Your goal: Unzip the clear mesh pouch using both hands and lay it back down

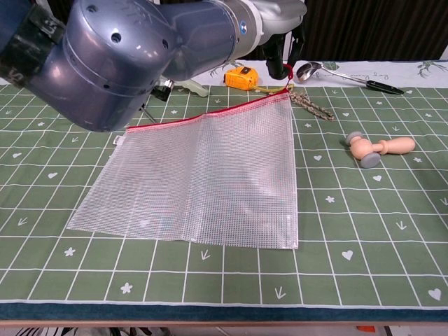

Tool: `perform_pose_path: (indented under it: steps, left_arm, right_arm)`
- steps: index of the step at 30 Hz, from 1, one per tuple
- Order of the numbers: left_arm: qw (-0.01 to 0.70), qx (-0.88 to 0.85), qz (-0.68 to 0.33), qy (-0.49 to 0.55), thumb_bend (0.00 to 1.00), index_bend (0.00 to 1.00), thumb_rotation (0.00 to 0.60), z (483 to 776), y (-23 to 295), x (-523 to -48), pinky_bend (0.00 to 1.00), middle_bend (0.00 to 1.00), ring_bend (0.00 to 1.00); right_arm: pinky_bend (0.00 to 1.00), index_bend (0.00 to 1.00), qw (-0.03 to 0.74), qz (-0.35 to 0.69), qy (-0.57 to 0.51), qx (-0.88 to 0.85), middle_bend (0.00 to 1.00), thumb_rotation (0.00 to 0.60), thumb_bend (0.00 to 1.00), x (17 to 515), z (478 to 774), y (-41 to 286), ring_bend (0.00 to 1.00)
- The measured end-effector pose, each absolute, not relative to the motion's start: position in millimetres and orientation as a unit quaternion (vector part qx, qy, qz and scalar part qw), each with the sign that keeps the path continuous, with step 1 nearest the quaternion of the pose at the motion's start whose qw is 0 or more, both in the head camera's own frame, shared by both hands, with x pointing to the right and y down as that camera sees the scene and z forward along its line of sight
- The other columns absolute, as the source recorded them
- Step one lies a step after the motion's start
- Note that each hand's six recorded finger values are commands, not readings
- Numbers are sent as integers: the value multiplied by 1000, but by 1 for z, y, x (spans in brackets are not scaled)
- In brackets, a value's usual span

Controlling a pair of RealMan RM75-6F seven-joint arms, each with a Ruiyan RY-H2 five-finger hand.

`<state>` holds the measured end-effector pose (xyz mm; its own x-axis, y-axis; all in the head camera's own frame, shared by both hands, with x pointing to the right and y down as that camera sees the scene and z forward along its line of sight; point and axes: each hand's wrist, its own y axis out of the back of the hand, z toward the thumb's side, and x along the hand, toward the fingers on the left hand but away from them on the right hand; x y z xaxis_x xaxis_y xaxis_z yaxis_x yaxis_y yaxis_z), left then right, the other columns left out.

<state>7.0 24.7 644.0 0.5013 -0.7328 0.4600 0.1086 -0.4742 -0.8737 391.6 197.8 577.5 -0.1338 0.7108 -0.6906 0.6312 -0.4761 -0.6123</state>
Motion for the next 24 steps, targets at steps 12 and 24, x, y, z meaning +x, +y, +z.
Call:
perform_pose_path:
  steps: [12,24]
  left_arm:
    - [474,-734,-437,215,427,594,600,625,25,14,0,118,0]
    - [471,-737,-431,223,427,601,600,612,22,15,0,121,0]
  right_arm:
    - [211,318,-106,514,-554,-647,59,600,302,336,601,147,0]
    - [211,387,-175,495,-559,-642,79,600,338,254,632,109,0]
